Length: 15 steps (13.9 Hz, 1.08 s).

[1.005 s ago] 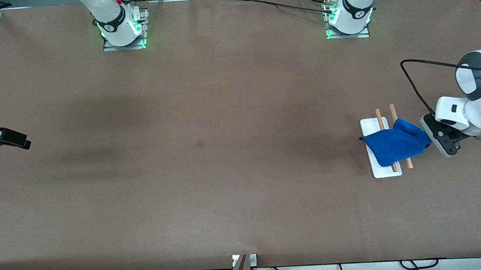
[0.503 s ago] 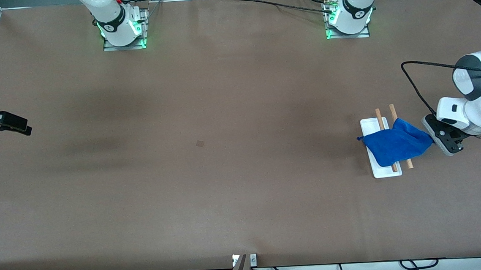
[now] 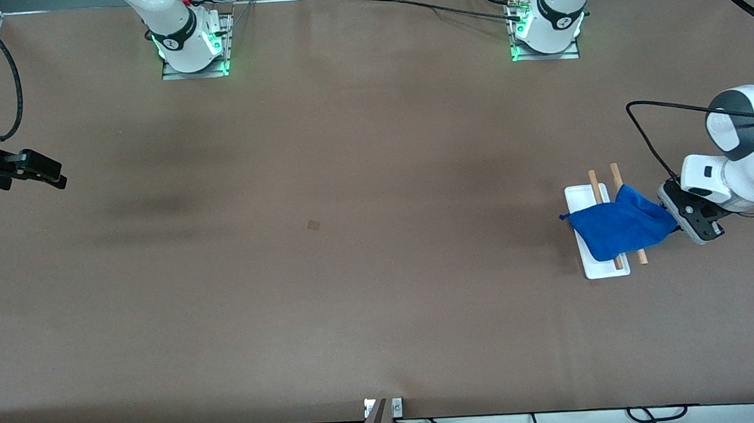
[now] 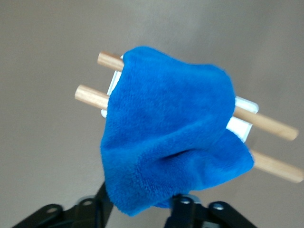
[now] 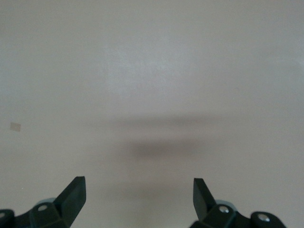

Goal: Pass towel and hang on rack
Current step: 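Lower the towel over the wooden rods with the left gripper, then open the left gripper and draw it back from the rack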

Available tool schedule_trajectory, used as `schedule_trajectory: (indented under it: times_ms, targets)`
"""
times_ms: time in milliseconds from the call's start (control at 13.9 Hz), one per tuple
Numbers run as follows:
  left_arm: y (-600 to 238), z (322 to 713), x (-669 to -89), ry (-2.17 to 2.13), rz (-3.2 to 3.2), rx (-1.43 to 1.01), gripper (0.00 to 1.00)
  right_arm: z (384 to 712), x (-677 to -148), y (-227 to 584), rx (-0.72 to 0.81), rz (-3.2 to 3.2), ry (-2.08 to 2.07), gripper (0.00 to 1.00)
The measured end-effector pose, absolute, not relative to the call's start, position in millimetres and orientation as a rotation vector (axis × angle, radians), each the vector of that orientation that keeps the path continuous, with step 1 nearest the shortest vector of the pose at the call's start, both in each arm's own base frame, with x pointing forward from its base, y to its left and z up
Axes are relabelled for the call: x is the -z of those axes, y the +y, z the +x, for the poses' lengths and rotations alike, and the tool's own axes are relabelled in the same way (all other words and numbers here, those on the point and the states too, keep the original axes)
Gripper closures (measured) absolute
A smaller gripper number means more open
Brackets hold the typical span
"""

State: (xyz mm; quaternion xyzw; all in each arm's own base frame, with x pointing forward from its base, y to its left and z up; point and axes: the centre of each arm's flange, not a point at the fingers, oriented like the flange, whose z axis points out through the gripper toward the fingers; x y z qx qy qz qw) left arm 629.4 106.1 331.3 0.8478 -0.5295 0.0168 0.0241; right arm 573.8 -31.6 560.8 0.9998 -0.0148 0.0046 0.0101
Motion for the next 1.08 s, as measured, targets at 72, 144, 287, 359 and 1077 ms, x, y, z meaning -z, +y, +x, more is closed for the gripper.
schedule_trajectory:
  times_ms: [72,144,287,359,1077]
  targets:
    - [108,630,-336,-1.619,2.621,-0.056,0.32,575,-561,-32,-0.020,3.121,-0.042,0.00]
    - [110,631,-343,-1.608,2.614,-0.052,0.23,575,-562,-32,-0.021,3.121,-0.037,0.00]
    - [110,634,-365,-1.600,2.589,-0.025,0.03,575,-566,-32,-0.026,3.121,-0.031,0.00]
    - [111,637,-380,-1.604,2.581,-0.014,0.00,575,-569,-32,-0.036,3.120,-0.028,0.00]
    - [79,608,-495,-0.795,2.920,0.246,0.00,577,-575,-26,-0.039,3.121,-0.002,0.00]
